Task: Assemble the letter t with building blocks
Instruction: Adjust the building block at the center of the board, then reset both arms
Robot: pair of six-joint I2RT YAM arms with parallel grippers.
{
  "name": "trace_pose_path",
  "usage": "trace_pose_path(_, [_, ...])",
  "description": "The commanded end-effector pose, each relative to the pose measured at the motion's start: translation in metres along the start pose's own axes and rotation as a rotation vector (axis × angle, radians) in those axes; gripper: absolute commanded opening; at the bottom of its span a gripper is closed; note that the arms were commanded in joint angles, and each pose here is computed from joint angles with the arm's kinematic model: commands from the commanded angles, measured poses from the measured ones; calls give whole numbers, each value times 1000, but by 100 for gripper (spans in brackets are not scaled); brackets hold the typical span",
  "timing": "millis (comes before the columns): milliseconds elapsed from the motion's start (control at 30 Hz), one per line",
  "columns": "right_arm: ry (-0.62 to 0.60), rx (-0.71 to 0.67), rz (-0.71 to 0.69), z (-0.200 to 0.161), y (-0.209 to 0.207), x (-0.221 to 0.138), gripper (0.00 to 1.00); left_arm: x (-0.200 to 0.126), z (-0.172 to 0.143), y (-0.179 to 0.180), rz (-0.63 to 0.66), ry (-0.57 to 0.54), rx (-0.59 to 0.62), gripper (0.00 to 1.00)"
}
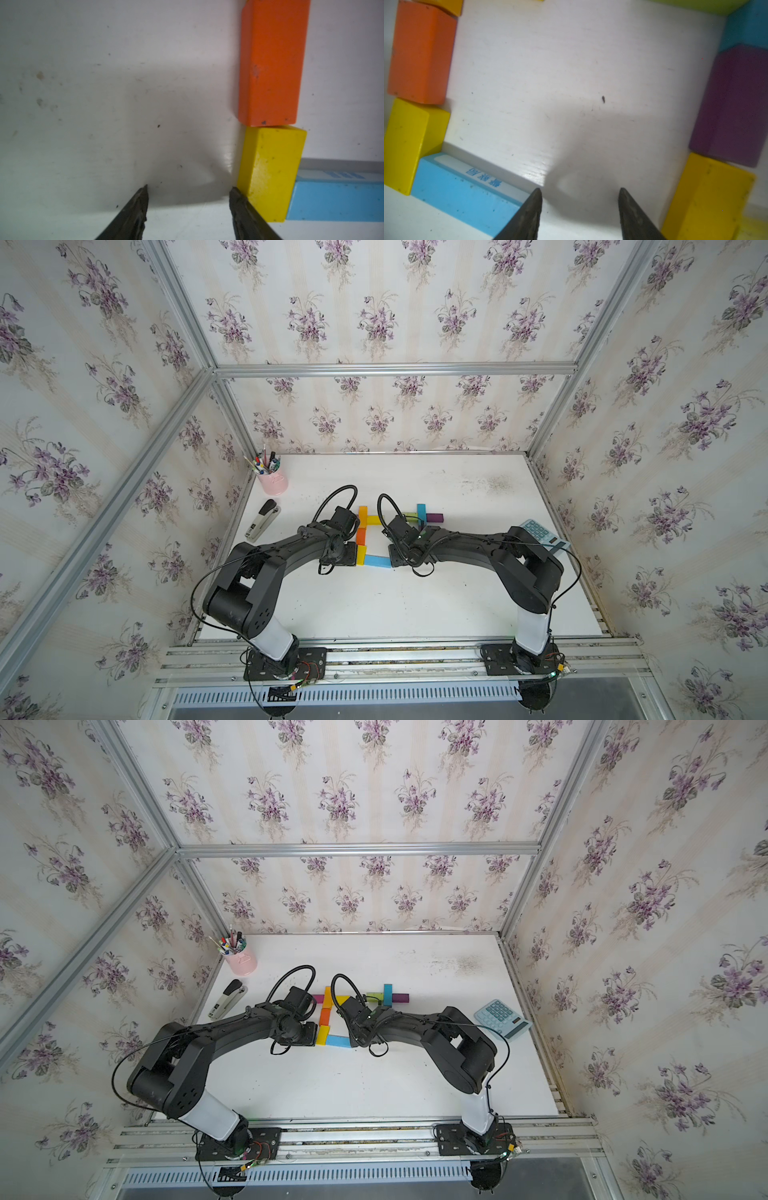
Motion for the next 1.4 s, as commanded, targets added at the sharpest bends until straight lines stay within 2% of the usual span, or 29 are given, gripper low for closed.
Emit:
trace_pose_path(0, [32, -11, -17, -7, -3, 4, 59, 2, -46, -8, -62, 194, -24, 64])
trace_pose_path(367, [26, -7, -34, -7, -7, 2, 60, 0, -44, -5, -39, 187, -28, 65])
trace_pose_path(700, [6, 0, -109, -14, -28, -19, 60, -34, -31, 15, 72, 112, -29, 71])
trace_pose_path(800, [8, -7, -87, -27, -19, -29, 60, -37, -30, 11, 49, 104, -23, 70])
trace_pose_path(1000, [44, -6, 59, -51, 25, -35, 59, -28, -35, 0, -22, 120, -20, 68])
trace_pose_path(1133, [28, -7, 55, -50, 27, -37, 59, -37, -32, -2, -43, 70, -25, 69])
trace_pose_path(1167, [8, -5, 57, -46, 26, -42, 59, -42, -27, -1, -44, 41, -25, 72])
trace_pose_path(1200, [-18, -10, 65, -41, 26, -48, 59, -48, -21, 0, -33, 7, -24, 81])
trace_pose_path(1233, [-43, -15, 71, -35, 26, -54, 59, -62, -12, 4, -23, -54, -19, 99])
trace_pose_path(1367, [-113, 13, 120, -1, 5, -79, 67, -105, 30, 41, 37, -251, -56, 100])
Point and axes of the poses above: each gripper's point midway between its finger pads, its own x axis out along the fingers, its own y axis along the line the jaws close on, z = x × y, the point moved 1 cm from there along -x, back along the fingers, and after that the axes turned 9 degrees about x, right-handed, at the moved point
